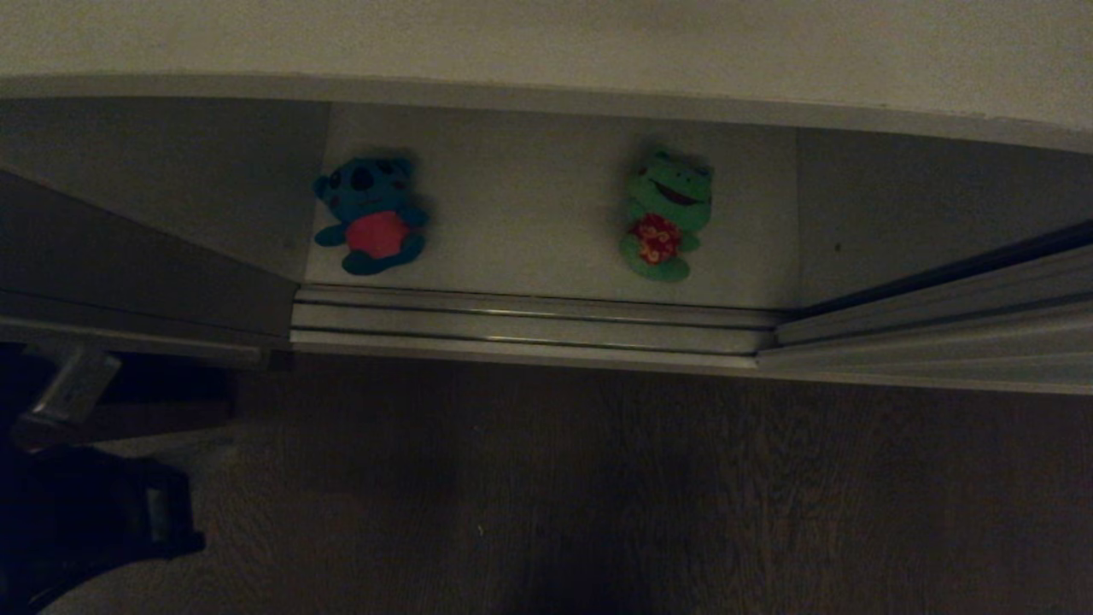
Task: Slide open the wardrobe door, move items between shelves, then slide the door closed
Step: Place the blue doll on the higher shelf
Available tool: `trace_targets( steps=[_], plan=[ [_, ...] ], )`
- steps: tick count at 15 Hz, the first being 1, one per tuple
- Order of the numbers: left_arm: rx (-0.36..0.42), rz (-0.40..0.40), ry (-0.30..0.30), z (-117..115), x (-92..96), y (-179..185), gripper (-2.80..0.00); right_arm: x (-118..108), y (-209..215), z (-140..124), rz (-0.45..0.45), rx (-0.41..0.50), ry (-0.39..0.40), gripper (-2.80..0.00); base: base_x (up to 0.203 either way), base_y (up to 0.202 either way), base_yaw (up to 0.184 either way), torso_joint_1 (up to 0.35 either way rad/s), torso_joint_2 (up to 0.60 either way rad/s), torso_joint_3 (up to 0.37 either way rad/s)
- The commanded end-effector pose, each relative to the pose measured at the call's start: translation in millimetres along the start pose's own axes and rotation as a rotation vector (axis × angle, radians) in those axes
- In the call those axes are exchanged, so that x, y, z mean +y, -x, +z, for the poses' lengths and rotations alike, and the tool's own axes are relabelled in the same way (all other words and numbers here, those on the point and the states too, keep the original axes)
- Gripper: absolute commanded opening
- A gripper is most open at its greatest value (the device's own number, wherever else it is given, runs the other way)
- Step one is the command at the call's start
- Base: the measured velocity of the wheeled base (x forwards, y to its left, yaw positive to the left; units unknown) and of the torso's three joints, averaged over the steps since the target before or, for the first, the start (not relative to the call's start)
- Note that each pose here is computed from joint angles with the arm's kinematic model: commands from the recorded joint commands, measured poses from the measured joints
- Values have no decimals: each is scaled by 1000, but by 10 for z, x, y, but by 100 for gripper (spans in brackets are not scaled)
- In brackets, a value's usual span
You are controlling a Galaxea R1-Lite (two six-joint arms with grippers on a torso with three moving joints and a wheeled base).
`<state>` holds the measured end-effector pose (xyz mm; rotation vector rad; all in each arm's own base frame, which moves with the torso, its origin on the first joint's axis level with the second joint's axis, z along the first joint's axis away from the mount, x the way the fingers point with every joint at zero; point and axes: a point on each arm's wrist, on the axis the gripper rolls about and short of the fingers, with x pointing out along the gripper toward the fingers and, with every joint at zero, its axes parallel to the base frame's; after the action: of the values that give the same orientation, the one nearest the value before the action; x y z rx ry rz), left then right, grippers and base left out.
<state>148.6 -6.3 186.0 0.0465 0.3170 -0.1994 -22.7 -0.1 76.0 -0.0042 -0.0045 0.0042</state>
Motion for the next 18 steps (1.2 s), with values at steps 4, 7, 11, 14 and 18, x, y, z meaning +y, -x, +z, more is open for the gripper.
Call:
trace_targets(
  steps=[4, 7, 11, 14, 18],
  plan=[
    [-113, 1, -29, 155, 200, -1155, -280, 0, 4, 0, 0, -6, 0, -280, 0, 0, 0, 0, 0, 0],
    [-283, 39, -49, 317, 279, -1541, -280, 0, 4, 0, 0, -6, 0, -280, 0, 0, 0, 0, 0, 0],
    [-410, 122, 37, 592, 340, -1831, 0, 0, 4, 0, 0, -6, 0, -280, 0, 0, 0, 0, 0, 0],
    [-385, 150, 98, 625, 327, -2051, 0, 0, 4, 0, 0, -6, 0, -280, 0, 0, 0, 0, 0, 0],
    [-331, 186, 243, 693, 290, -2308, 0, 0, 4, 0, 0, -6, 0, -280, 0, 0, 0, 0, 0, 0]
  ],
)
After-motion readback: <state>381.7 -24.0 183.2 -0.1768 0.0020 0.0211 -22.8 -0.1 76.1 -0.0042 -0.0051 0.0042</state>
